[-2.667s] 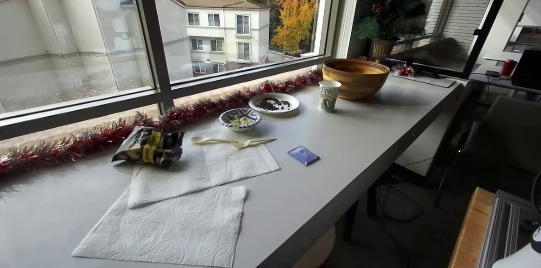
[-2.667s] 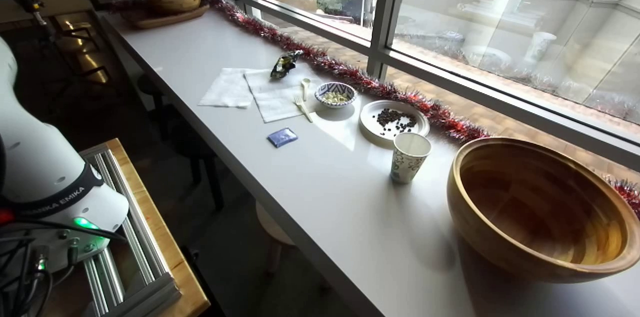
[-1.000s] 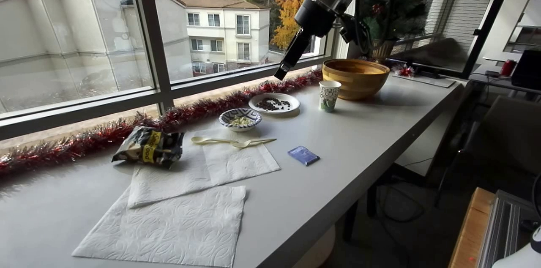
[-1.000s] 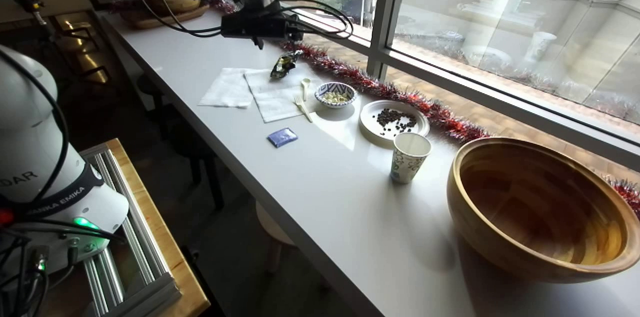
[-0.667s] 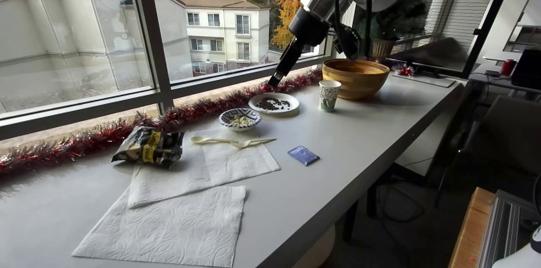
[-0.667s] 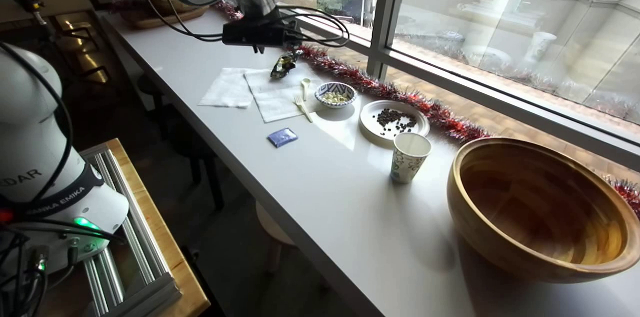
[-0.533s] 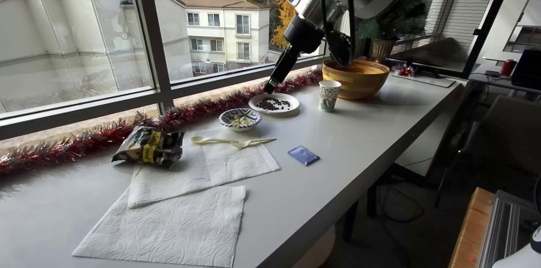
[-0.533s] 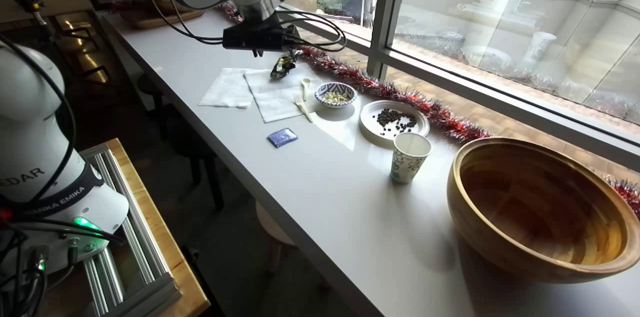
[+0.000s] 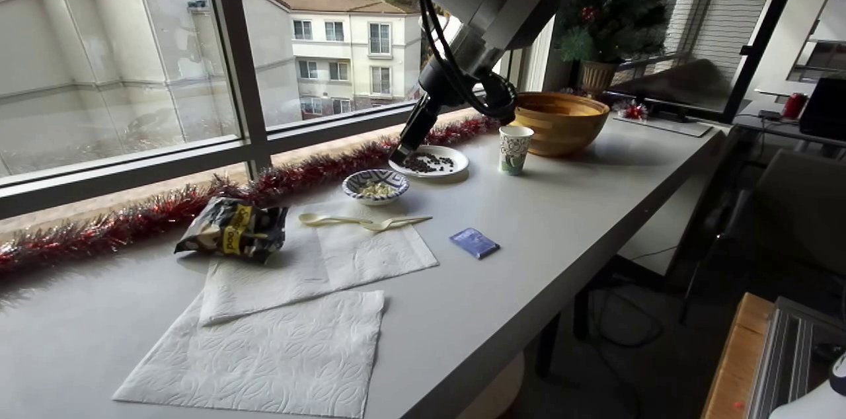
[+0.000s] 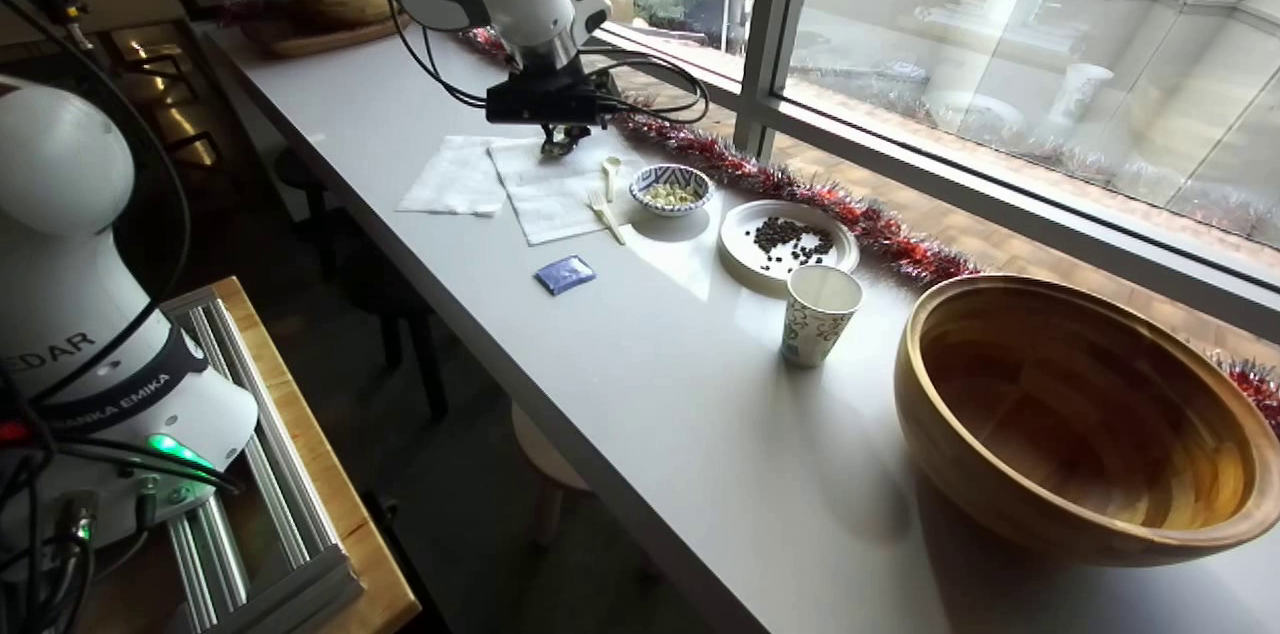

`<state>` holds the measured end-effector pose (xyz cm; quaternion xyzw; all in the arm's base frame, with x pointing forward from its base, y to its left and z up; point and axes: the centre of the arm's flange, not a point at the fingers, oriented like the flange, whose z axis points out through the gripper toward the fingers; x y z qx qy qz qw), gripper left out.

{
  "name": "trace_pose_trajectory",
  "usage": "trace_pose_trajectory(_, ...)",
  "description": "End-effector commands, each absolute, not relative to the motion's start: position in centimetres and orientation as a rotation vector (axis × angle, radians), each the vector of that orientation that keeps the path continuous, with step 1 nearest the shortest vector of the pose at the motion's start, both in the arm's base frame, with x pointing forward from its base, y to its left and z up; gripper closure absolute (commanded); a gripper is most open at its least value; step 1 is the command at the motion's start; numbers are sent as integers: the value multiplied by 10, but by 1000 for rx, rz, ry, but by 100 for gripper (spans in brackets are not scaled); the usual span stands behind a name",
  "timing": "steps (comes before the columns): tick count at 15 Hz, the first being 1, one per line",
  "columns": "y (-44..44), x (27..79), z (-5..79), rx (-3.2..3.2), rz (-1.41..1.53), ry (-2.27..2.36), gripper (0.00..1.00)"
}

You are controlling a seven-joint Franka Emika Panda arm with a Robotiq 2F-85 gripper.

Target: Use the white spoon to place some contents from the bowl into the cup.

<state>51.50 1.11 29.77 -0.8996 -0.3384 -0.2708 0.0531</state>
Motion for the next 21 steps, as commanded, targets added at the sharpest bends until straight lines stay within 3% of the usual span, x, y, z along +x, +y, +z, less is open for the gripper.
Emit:
trace_pose_trajectory(1, 14, 559, 229, -2733, -820, -1080, 0)
trace_pose_trajectory(9, 25, 596, 159, -2738, -790, -1123, 0)
trace_pose_trajectory(21, 48, 629, 154, -2680, -878, -1137, 0)
